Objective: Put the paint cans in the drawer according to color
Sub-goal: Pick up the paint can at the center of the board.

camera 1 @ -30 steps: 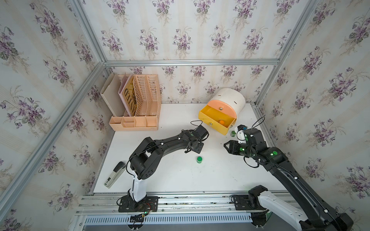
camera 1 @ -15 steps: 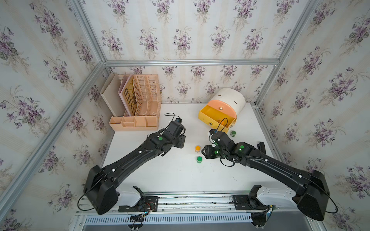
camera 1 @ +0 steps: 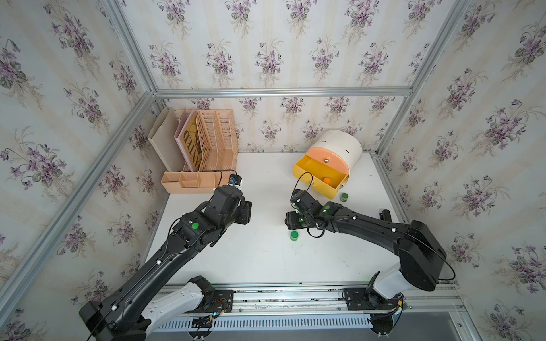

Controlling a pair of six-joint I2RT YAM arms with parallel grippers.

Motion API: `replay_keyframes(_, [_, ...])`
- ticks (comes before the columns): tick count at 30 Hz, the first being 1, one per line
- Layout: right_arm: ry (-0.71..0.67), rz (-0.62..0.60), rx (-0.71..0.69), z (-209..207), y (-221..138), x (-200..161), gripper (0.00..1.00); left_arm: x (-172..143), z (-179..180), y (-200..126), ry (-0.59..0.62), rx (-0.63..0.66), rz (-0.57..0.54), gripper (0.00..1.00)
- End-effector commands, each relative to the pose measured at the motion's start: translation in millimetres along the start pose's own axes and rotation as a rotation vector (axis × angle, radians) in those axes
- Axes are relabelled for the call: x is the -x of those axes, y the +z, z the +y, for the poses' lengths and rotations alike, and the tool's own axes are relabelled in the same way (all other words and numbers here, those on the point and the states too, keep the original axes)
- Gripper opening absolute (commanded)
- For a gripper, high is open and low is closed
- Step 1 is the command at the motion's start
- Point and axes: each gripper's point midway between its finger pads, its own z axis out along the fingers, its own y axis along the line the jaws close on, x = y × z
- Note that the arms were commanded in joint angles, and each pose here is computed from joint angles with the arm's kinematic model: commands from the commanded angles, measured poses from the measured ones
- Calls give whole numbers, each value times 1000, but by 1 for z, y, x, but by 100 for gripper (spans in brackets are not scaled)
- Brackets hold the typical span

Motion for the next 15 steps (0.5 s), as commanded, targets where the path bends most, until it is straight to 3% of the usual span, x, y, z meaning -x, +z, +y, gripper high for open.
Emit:
replay_keyframes(1, [-1, 1, -61, -7, 9, 3, 61, 6, 5, -12, -1, 12, -32, 65])
replay_keyframes(15, [1, 49, -183, -22, 41, 9, 56, 19, 6, -40, -30, -31, -105, 66])
